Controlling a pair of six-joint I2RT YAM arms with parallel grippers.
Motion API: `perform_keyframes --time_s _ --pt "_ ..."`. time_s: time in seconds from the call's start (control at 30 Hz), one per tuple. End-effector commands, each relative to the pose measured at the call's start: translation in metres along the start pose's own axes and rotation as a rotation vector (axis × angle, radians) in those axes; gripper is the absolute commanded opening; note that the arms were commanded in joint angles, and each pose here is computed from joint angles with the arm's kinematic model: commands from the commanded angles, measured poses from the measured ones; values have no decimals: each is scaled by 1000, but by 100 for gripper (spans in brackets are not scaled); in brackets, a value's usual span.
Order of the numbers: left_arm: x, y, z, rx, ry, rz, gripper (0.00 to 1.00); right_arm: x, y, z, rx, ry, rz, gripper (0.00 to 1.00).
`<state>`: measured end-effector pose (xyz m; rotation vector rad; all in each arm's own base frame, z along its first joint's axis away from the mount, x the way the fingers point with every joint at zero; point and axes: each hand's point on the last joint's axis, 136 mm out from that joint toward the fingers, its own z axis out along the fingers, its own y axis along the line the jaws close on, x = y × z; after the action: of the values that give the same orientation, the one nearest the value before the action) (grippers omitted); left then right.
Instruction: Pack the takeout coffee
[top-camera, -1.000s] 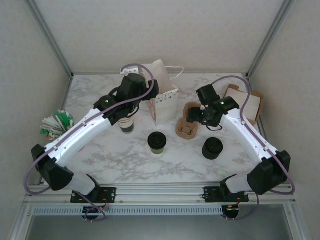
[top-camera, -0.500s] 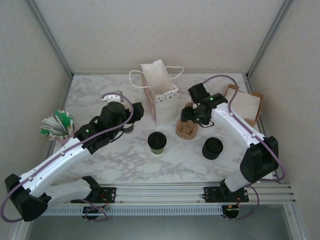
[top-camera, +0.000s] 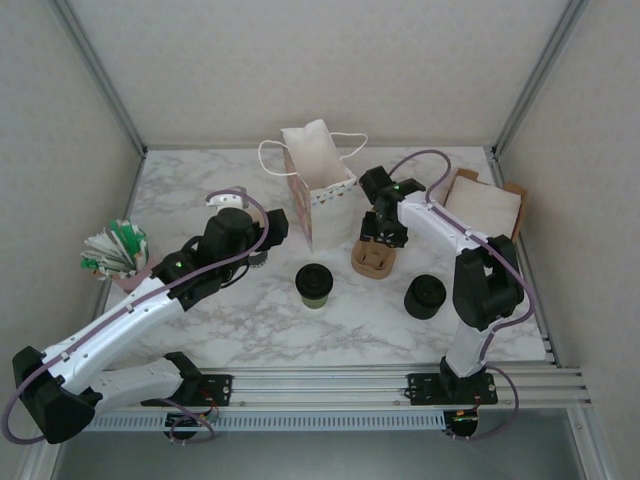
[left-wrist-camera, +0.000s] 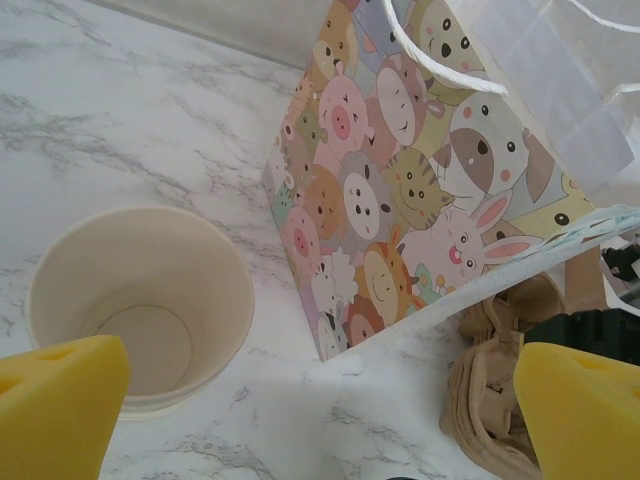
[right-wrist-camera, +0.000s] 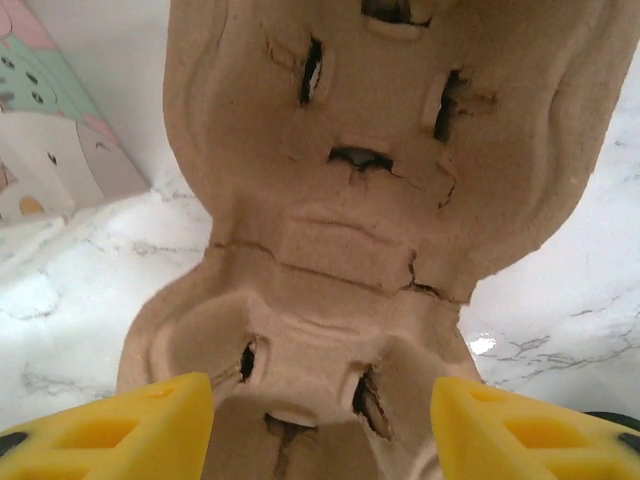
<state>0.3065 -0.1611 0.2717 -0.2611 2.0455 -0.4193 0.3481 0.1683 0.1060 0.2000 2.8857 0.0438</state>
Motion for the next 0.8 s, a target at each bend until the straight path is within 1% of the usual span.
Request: perform_keyframes --time_s 0.0,0.3,0.77 --pt "-4 3 -2 -5 -24 -8 99 -12 -1 -3 29 -29 59 59" --pt "-3 4 -1 -3 -27 -7 99 -14 -4 6 75 -9 90 58" --pt "-2 4 0 -2 -29 -13 99 -13 -9 17 89 10 103 55"
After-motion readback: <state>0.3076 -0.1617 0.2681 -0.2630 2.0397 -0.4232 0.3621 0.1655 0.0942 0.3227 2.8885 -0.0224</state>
